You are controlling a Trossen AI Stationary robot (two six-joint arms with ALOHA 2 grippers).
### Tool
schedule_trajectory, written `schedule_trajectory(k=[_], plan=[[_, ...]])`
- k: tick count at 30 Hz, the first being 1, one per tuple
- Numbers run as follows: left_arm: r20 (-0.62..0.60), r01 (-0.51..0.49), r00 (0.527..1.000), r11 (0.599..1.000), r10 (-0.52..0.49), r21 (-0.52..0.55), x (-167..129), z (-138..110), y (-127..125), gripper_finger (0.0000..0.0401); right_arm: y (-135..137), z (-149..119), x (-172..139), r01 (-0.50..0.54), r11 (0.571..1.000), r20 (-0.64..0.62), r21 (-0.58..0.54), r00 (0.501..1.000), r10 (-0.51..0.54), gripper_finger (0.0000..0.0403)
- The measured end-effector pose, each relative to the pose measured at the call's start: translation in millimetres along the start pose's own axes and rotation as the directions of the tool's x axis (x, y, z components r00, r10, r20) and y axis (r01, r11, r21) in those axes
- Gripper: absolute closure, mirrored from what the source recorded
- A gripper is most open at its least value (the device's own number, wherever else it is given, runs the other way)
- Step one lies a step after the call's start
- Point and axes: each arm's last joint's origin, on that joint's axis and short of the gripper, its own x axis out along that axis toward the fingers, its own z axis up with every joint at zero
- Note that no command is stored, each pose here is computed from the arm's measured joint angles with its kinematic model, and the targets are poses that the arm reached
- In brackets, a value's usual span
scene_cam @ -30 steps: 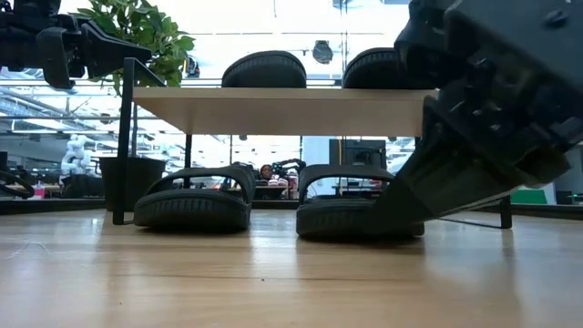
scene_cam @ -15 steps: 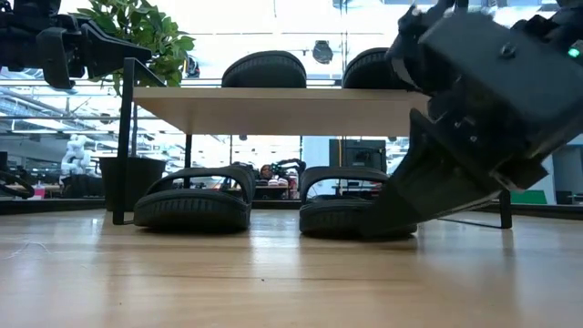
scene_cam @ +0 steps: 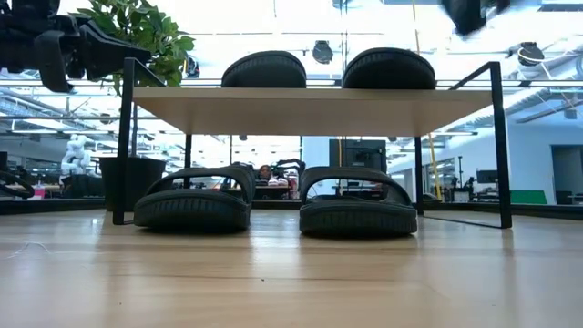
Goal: Pick and place slides into the shelf
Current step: Adjust the shelf
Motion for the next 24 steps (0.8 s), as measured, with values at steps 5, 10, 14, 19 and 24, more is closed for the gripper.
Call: schedule_trajectory(k=[5, 10, 14, 19, 24], plan=[[0.032, -0.011, 0.999, 1.0, 0.012, -0.007, -1, 4, 3, 0.0377, -17, 34, -40, 0.097, 0.988, 0.063, -0.118, 0.994, -0.091, 0.0403], [0.144, -0.024, 0.989, 0.992, 0.041, -0.12, -6, 16, 10, 0.0377, -44, 56, -72, 0.141, 0.977, 0.04, -0.158, 0.99, -0.136, 0.0403], [0.163, -0.01, 0.986, 0.993, 0.029, -0.121, -9, 19, 10, 0.0377, -63, 60, -84, 0.119, 0.98, 0.009, -0.162, 0.993, -0.119, 0.0403], [0.141, 0.004, 0.99, 0.999, 0.003, -0.049, -9, 16, 6, 0.0377, -80, 41, -89, 0.185, 0.965, 0.011, -0.188, 0.982, -0.186, 0.0403], [0.12, -0.021, 0.993, 0.999, 0.017, 0.03, -9, 15, 6, 0.0377, -95, 28, -99, 0.203, 0.958, 0.081, -0.201, 0.978, -0.191, 0.0403]])
